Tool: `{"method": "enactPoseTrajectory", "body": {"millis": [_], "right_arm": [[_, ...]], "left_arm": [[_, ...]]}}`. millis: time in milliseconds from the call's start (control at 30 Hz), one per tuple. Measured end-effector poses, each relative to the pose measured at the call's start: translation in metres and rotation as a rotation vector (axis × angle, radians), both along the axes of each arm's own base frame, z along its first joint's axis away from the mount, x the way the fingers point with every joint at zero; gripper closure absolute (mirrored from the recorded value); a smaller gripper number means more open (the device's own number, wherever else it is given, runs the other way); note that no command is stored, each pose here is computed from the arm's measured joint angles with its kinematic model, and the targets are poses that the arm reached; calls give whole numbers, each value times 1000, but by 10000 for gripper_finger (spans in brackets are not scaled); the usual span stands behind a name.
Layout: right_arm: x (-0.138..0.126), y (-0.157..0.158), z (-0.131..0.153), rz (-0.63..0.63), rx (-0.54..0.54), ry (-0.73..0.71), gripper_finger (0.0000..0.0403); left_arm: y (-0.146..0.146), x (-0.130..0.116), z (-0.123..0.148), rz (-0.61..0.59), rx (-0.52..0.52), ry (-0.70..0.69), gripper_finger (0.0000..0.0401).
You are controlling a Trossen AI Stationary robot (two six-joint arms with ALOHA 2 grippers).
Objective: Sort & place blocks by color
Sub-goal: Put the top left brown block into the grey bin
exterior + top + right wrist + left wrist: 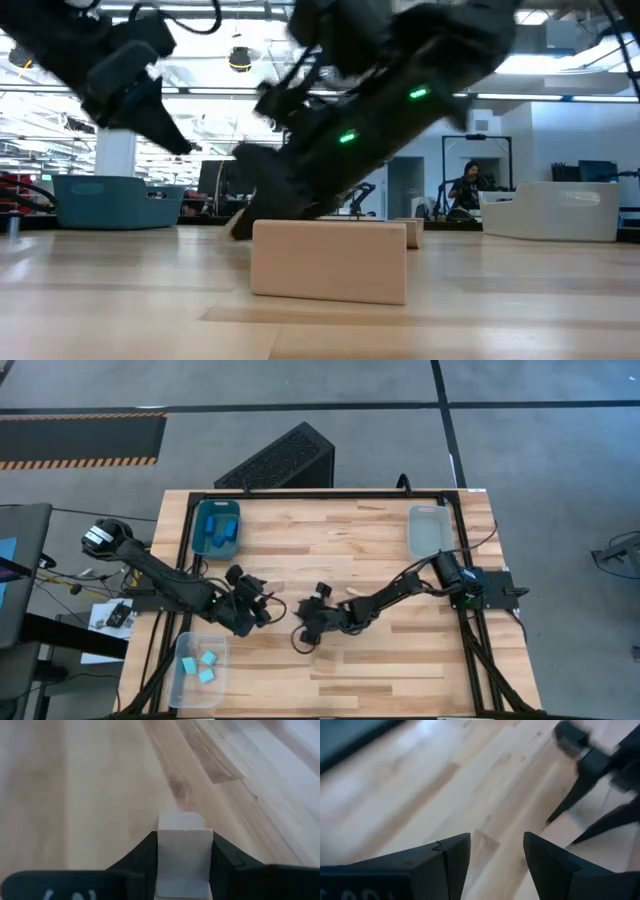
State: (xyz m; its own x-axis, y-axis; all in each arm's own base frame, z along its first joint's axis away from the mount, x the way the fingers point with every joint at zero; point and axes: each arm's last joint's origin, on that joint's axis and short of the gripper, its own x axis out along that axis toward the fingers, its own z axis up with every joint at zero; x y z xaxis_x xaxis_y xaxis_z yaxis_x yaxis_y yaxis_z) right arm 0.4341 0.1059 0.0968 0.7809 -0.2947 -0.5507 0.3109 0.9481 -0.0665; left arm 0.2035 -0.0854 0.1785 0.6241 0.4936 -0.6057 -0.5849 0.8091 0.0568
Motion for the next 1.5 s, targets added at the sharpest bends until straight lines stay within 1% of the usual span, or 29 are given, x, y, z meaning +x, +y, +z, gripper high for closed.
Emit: {"method": "enactPoseTrajectory", "body": {"millis": [100, 167, 233, 333, 433, 500, 633, 700, 800, 900, 1033, 1167, 1367, 1500], "right_arm": [[-19, -3, 11, 29, -10, -80, 247], [-35, -5, 15, 50, -44, -116, 237], [-50, -8, 16, 73, -94, -136, 239], [-66, -8, 24, 118, -181, -169, 256], [-77, -5, 30, 161, -272, -146, 266], [-81, -3, 31, 195, -342, -124, 263], [-83, 3, 37, 199, -498, -117, 241], [-81, 2, 40, 208, -543, -125, 237], [-77, -7, 45, 199, -595, -141, 241], [-73, -19, 48, 180, -645, -144, 248], [-69, -32, 48, 188, -652, -139, 247], [-68, -37, 49, 202, -671, -137, 242], [-66, -32, 54, 220, -707, -144, 245], [-63, -26, 59, 234, -732, -155, 244]], "left_arm": [[-1, -4, -15, 9, -69, -77, 228], [-1, -3, -21, 9, -125, -163, 228], [-1, -1, -25, -5, -181, -268, 228], [1, 1, -26, -25, -258, -436, 224], [4, 4, -20, -59, -301, -553, 213], [8, 8, -16, -76, -337, -596, 200], [23, 16, -14, -112, -413, -608, 167], [32, 19, -14, -132, -437, -593, 150], [47, 23, -14, -153, -427, -578, 130], [59, 26, -13, -190, -424, -569, 121], [68, 28, -10, -248, -411, -585, 121], [71, 30, -6, -296, -381, -605, 122], [71, 30, -6, -304, -360, -597, 122], [70, 30, -6, -293, -373, -603, 122]]}}
